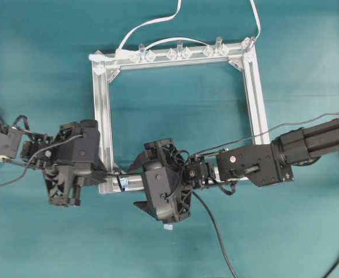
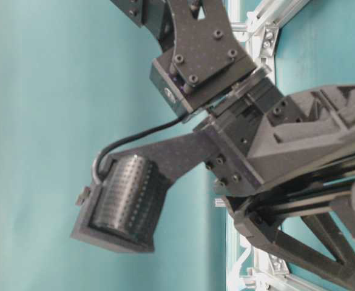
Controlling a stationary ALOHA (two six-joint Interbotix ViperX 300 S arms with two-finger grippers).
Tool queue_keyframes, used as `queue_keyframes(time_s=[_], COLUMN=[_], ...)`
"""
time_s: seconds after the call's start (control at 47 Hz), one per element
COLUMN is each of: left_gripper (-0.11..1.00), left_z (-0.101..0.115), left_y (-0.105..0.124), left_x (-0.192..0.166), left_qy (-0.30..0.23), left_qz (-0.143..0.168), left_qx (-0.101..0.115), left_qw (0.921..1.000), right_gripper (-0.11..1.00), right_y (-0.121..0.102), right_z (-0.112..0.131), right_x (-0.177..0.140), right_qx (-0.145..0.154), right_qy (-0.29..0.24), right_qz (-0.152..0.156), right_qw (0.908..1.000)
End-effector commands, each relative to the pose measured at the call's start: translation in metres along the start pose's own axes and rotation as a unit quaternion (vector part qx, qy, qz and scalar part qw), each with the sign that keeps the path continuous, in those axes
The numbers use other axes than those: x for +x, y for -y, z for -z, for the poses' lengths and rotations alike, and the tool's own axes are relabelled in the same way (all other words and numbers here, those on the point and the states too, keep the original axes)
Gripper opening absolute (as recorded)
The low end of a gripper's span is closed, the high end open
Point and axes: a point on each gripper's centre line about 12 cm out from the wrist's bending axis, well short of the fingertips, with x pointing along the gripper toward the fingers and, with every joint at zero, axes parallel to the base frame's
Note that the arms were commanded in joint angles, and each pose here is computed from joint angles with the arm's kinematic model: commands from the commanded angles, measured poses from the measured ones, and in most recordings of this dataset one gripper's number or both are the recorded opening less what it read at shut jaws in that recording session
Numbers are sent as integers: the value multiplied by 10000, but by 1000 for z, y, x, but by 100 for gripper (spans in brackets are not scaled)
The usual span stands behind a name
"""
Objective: Insert the wire through the string loop located on the left side.
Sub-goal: 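Open the right gripper and pull the cable leftward with the left gripper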
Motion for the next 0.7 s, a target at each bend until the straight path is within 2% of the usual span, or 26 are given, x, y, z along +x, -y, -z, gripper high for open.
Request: queue_keyframes(time_s=[0.0,0.341,0.511,0.681], left_gripper=[21,21,21,21], left_z=[-4,16,25,32], left_y=[4,12,15,18], left_x=[-10,-23,-30,-36], left_qy=[126,-260,-307,-303], left_qz=[64,140,189,251], left_qx=[14,15,-251,-410], left_qw=[9999,9996,9990,9984], right_gripper=[92,92,92,92], right_y=[-3,-4,-4,-4], right_z=[-13,-13,-12,-12], right_x=[-5,-5,-6,-6], right_qx=[-9,-17,-13,-40], right_qy=[168,129,68,68], right_qz=[-26,-41,-38,-47], right_qw=[9999,9999,10000,10000])
